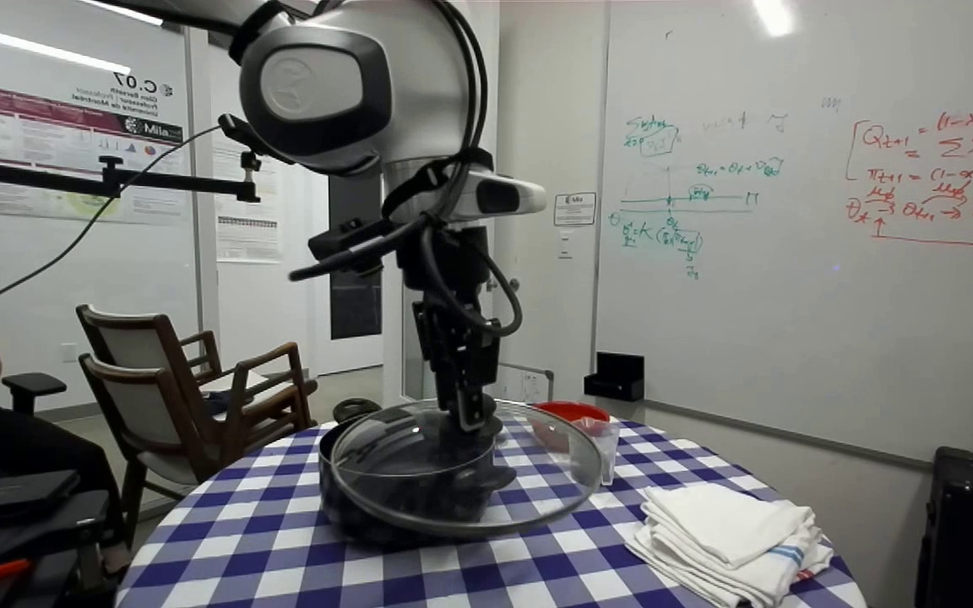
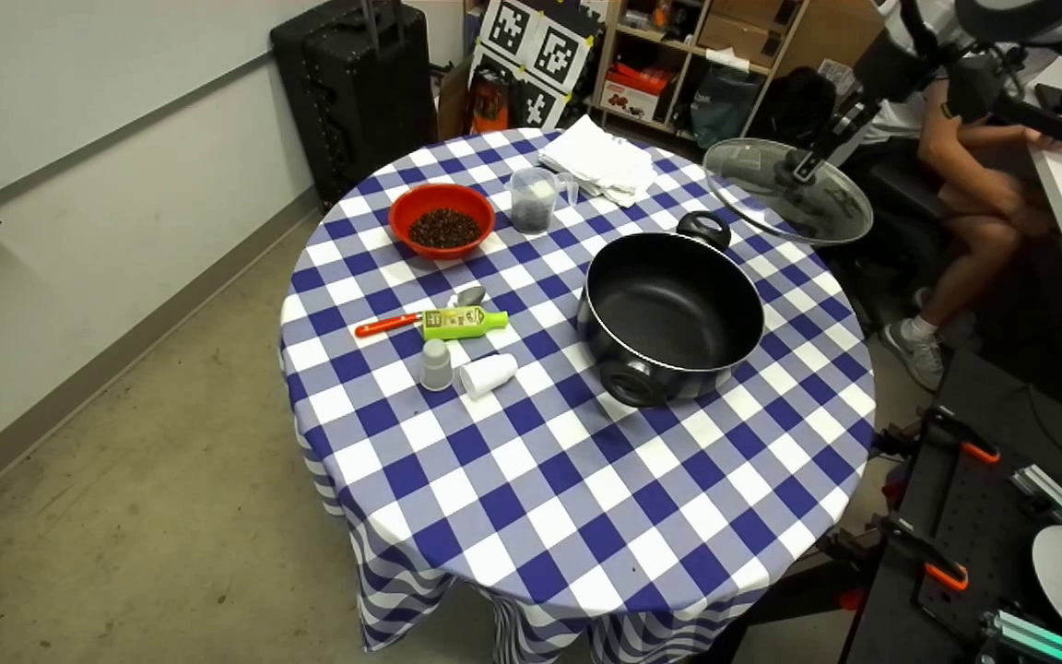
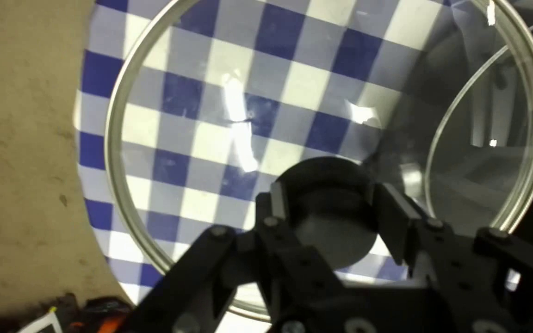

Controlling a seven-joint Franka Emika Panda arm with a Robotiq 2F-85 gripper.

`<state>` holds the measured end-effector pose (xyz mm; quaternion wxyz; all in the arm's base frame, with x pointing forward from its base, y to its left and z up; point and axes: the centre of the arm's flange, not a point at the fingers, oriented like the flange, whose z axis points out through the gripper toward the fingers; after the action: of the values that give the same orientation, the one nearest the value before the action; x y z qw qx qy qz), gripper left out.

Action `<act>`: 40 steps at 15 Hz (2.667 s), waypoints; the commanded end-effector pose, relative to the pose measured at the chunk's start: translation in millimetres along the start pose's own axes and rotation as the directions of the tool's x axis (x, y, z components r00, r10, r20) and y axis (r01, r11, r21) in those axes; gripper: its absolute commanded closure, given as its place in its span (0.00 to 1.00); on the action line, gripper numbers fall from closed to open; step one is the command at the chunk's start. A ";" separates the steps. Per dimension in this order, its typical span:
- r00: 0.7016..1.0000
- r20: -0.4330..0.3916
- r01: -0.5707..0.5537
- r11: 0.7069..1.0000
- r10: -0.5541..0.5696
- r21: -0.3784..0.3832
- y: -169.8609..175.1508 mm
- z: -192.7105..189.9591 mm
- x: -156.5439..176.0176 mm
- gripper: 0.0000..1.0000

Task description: Put the pot of the lid on the table

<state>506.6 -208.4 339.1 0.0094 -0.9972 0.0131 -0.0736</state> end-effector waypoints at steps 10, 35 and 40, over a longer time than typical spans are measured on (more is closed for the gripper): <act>0.920 0.111 -0.382 0.924 0.377 0.022 30.6 39.2 -85.0 0.76; 0.768 0.237 -0.588 0.802 0.595 -0.109 -21.4 139.7 -106.1 0.76; 0.781 0.207 -0.583 0.807 0.590 -0.100 -19.3 148.6 -98.0 0.76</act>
<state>420.3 -183.5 179.7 0.0150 -0.9466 0.3151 0.0659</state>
